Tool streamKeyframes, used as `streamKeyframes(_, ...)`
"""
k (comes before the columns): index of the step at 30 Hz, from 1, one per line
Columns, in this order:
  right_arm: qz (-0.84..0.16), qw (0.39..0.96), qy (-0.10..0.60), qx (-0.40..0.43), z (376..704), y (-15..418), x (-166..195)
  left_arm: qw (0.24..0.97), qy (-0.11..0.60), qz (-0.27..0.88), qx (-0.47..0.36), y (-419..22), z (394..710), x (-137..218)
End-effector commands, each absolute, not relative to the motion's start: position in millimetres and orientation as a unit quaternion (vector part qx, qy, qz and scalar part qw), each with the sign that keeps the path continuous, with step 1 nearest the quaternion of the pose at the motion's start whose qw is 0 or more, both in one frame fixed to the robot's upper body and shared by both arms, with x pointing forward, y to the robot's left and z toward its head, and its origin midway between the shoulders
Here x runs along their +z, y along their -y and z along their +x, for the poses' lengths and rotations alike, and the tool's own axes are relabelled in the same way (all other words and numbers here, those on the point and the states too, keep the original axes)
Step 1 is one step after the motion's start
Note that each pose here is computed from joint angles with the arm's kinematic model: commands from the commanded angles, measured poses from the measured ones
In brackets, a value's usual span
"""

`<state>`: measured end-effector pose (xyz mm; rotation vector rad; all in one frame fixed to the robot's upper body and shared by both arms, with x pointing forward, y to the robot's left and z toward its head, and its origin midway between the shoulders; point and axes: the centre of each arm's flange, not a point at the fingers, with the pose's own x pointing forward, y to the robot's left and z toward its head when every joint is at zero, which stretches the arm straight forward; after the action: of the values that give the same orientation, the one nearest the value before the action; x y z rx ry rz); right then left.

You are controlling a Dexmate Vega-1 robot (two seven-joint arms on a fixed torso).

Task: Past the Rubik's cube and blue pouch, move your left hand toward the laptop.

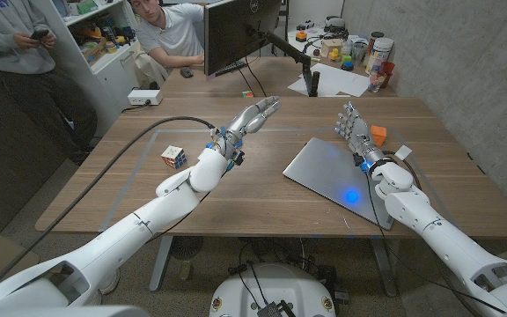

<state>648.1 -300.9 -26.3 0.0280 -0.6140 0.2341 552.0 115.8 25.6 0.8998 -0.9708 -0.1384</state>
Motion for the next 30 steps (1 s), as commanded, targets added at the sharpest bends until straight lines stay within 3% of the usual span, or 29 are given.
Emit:
streamKeyframes(1,0.005,0.944,0.308,0.116,642.1,303.3,-21.4,0.719,0.463,0.515,-0.06,-73.4,536.4,17.9)
streamKeyframes(30,-0.008,0.943,0.312,0.116,628.8,305.5,-15.0,0.655,0.427,0.614,-0.111,8.1,572.7,-20.4)
